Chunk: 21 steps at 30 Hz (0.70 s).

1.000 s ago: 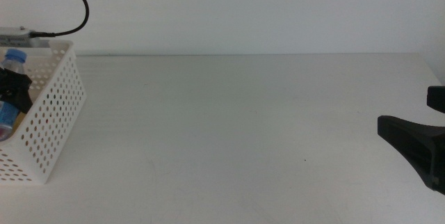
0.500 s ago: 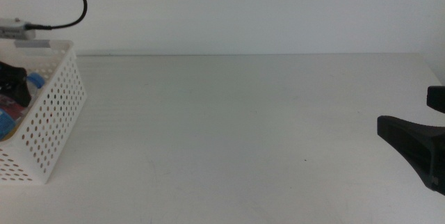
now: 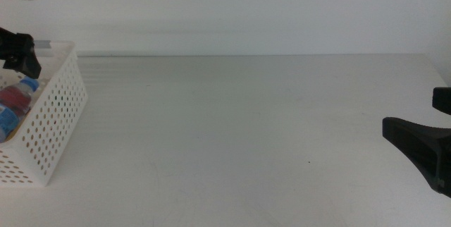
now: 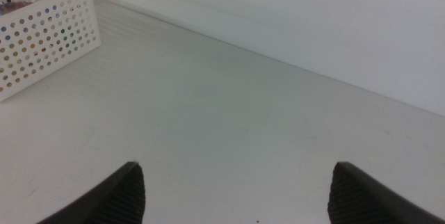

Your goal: Use arms to grab the bottles and put them into the dustbin to the left of the table.

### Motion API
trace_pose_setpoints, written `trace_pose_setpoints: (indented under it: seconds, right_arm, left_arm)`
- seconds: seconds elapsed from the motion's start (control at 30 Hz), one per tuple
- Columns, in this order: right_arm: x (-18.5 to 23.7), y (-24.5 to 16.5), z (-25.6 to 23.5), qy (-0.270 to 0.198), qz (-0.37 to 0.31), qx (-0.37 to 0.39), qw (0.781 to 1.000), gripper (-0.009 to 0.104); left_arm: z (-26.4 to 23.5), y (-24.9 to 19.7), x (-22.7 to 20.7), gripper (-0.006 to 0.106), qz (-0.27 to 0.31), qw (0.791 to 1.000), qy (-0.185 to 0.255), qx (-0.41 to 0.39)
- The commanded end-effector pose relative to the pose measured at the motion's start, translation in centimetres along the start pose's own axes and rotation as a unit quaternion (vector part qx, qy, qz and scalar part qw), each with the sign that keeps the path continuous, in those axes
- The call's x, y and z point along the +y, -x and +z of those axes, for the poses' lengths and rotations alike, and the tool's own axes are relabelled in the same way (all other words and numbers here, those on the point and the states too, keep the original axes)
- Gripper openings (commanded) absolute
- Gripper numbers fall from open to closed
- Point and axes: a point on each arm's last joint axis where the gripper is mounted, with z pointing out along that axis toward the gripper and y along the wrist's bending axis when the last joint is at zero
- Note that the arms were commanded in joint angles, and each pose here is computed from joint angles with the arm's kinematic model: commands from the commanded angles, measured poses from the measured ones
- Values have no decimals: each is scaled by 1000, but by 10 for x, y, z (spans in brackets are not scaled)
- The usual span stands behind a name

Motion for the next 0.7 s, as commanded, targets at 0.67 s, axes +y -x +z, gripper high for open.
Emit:
trace_pose_setpoints:
  seconds: [0.67]
  right_arm:
    - [0, 15, -4, 0, -11, -50, 999, 74]
  left_arm:
    - [-120, -118, -88, 90, 22, 934, -8, -357]
